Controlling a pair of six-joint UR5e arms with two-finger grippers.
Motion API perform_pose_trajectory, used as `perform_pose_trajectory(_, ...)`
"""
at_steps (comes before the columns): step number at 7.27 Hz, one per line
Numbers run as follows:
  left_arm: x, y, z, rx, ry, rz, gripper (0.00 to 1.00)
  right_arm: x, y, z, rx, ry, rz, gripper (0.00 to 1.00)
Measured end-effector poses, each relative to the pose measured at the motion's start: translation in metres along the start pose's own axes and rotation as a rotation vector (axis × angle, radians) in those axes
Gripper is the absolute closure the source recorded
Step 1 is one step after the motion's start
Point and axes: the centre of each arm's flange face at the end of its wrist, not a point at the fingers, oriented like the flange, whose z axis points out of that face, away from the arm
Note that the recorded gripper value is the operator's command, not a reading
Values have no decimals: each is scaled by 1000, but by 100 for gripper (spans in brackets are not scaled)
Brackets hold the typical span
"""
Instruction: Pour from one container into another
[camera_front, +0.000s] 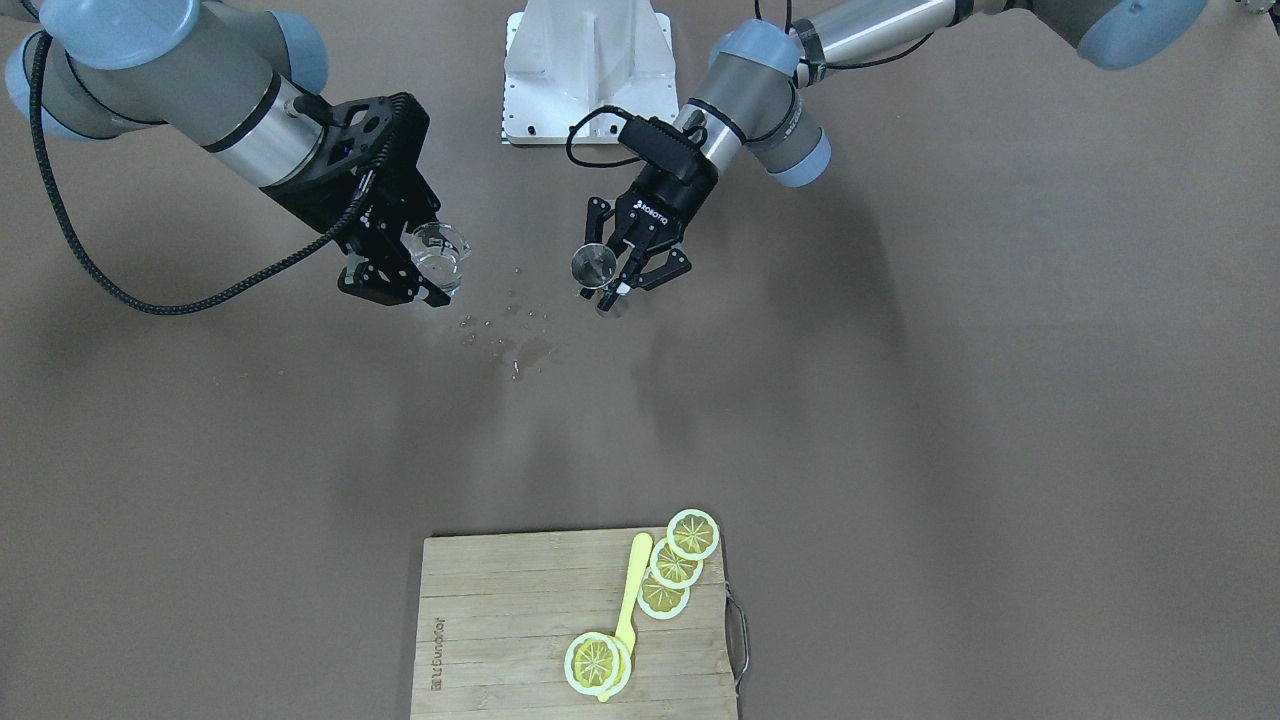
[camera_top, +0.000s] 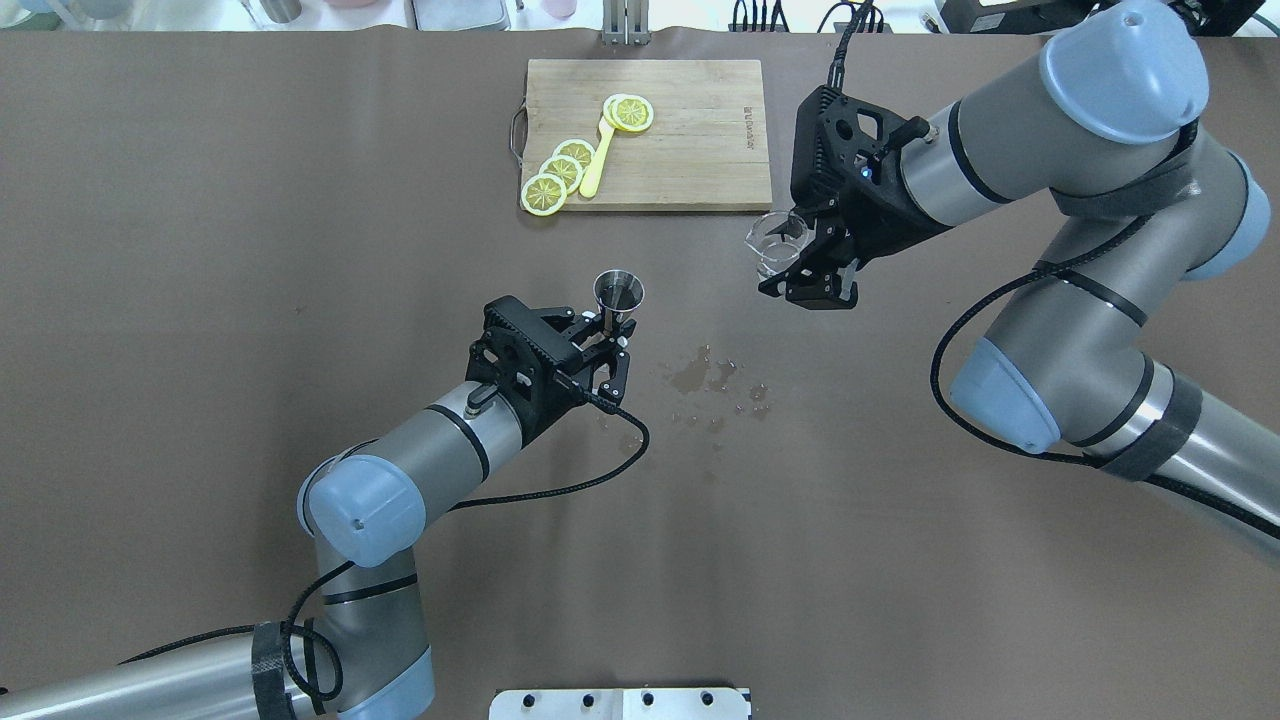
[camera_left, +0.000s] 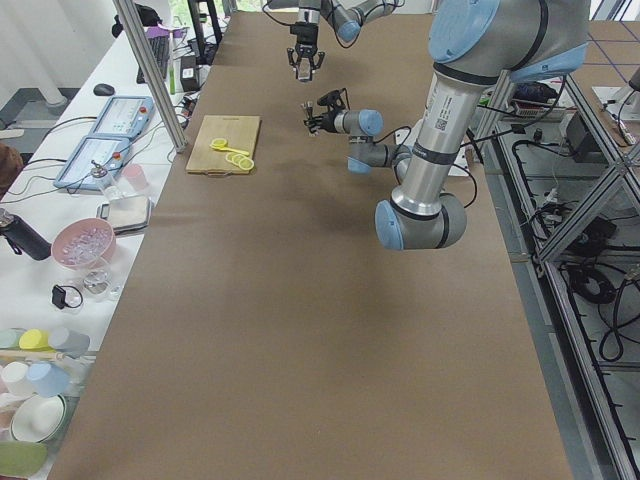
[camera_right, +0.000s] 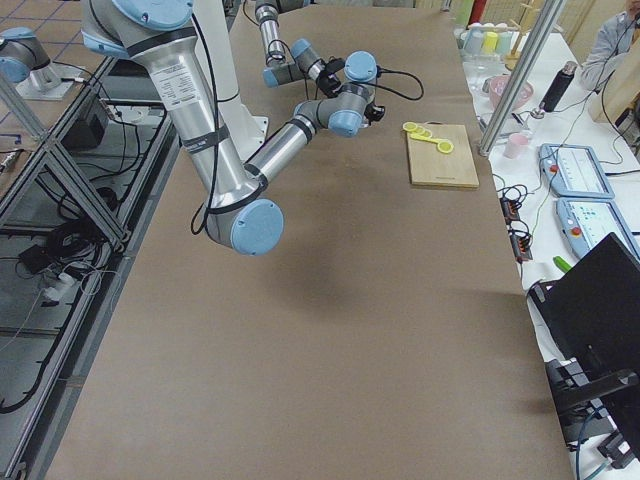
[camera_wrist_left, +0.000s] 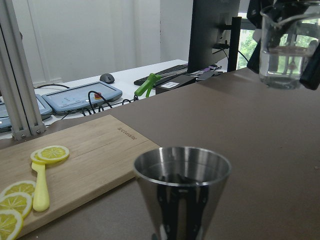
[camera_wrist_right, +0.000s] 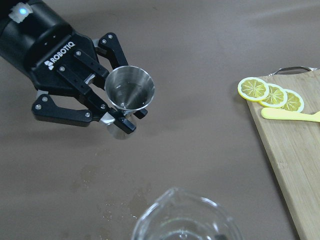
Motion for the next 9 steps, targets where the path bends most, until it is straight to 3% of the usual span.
perform_pose_trajectory(4,0,-1,0,4,5,-2,100,13,-13,12,-71,7,5,100)
perform_pose_trajectory(9,-8,-4,0,15,-9,24,100,22,-77,39,-126,1,24,100)
